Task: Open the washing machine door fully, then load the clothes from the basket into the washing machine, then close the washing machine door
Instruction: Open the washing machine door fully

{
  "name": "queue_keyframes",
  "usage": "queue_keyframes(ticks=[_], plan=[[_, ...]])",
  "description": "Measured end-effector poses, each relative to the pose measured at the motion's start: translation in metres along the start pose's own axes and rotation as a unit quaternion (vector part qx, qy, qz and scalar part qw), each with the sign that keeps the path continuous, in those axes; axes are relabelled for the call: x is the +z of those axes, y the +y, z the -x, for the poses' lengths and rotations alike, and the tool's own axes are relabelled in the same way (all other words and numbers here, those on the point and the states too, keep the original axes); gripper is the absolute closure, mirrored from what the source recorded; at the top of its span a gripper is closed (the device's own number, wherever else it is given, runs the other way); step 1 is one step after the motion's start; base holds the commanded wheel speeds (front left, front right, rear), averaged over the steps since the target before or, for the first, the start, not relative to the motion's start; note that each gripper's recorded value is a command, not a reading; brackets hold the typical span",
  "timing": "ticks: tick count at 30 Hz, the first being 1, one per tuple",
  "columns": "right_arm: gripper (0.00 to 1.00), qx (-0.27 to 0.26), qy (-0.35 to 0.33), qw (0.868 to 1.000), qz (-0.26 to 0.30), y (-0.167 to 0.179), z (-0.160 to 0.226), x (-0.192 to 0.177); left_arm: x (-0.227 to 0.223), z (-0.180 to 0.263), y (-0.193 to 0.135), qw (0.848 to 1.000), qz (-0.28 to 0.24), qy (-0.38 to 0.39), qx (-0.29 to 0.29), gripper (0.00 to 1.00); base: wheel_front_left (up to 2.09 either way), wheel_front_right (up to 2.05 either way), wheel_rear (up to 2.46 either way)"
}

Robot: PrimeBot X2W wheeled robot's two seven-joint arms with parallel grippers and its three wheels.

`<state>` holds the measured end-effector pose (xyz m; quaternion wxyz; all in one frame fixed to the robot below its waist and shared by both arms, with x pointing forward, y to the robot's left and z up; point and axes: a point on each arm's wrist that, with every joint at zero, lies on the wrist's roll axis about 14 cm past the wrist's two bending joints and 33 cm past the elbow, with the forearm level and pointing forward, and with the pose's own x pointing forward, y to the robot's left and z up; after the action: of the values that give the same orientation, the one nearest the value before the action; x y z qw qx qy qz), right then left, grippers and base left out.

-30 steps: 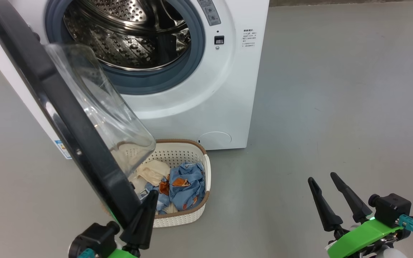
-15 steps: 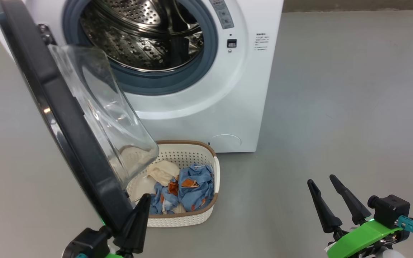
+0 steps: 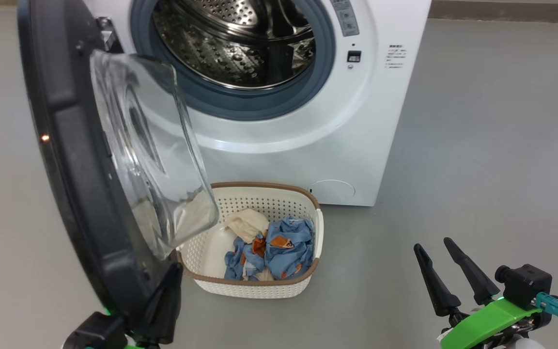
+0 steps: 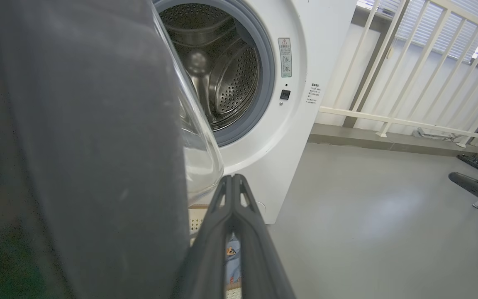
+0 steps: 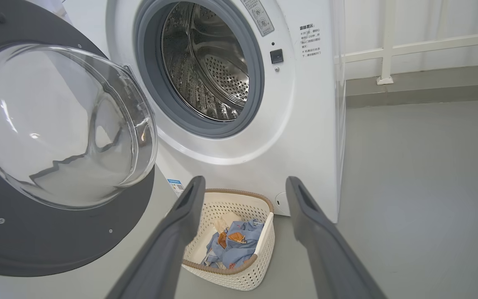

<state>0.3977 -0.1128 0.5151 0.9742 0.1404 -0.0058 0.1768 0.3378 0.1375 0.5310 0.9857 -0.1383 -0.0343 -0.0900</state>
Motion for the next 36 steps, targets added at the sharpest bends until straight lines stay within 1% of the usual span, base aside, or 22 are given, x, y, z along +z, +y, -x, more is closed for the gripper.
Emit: queue_keyframes(ticks=[10, 20, 22, 28, 36], plan=[[0.0, 0.024, 0.016, 1.0, -0.008, 0.015, -0.014, -0.013, 0.007, 0.012, 0.036, 0.998, -0.006, -0.006, 0.064, 1.0, 0.0, 0.0, 0.0], [0.0, 0.045, 0.027, 0.999, -0.015, 0.028, -0.025, -0.022, 0.016, 0.027, 0.081, 0.99, -0.025, -0.01, 0.138, 1.0, 0.0, 0.0, 0.0], [0.0, 0.047, 0.028, 0.998, -0.015, 0.03, -0.027, -0.023, 0.017, 0.029, 0.085, 0.989, -0.027, -0.01, 0.143, 1.0, 0.0, 0.0, 0.0], [0.0, 0.061, 0.028, 0.997, -0.021, 0.039, -0.039, -0.025, 0.023, 0.037, 0.114, 0.982, -0.039, -0.007, 0.182, 1.0, 0.0, 0.0, 0.0], [0.0, 0.07, 0.036, 0.996, -0.029, 0.043, -0.053, -0.034, 0.03, 0.044, 0.154, 0.971, -0.055, 0.002, 0.231, 1.0, 0.0, 0.0, 0.0]])
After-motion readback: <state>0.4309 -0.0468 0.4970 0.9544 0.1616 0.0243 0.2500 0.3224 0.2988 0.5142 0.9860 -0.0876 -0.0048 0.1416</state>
